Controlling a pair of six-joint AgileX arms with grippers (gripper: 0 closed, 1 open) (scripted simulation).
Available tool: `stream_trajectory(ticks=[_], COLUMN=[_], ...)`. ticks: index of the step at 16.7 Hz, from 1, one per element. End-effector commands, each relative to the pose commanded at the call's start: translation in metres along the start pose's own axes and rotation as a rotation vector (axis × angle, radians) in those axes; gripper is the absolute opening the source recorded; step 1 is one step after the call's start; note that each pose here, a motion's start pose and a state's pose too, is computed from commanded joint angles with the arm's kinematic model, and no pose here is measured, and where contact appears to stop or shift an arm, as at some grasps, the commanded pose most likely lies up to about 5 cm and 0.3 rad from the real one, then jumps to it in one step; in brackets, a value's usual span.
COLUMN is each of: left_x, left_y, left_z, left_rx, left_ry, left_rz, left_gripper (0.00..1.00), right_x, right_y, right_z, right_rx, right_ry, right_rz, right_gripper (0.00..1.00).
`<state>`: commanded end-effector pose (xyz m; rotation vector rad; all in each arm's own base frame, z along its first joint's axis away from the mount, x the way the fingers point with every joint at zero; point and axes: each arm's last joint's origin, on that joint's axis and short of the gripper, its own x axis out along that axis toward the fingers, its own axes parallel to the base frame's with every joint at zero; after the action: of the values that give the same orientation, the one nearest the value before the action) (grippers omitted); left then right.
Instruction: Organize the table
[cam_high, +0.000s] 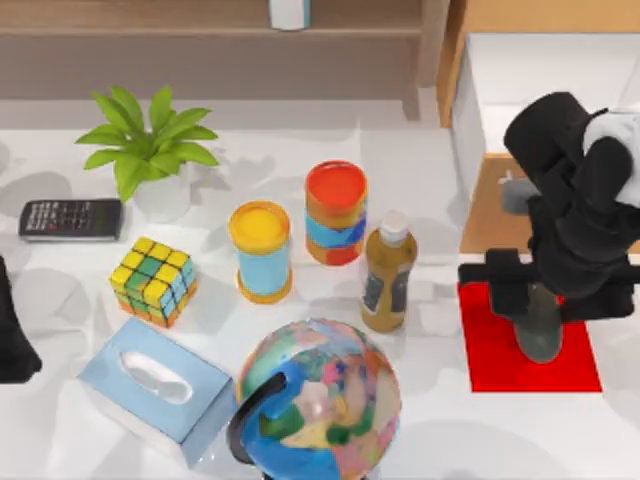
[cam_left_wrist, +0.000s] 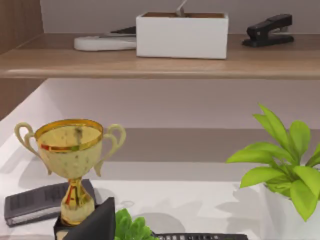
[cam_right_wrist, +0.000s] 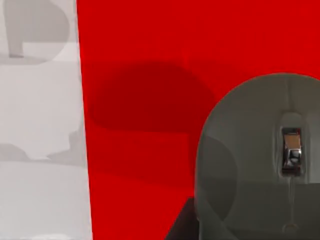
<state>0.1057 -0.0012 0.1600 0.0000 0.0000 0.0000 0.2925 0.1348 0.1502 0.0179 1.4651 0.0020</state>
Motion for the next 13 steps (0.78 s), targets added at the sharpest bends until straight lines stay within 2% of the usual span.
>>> stream_trajectory(ticks=[13], left_x=[0.0], left_y=[0.0], left_z=[0.0], left_rx=[0.0], left_ry=[0.0], left_rz=[0.0], left_gripper=[1.0], right_x=[-0.0065], right_y=[0.0027], right_z=[0.0014], right_rx=[-0.006], right_ry=[-0.034], right_rz=[0.015], right_gripper=[0.0])
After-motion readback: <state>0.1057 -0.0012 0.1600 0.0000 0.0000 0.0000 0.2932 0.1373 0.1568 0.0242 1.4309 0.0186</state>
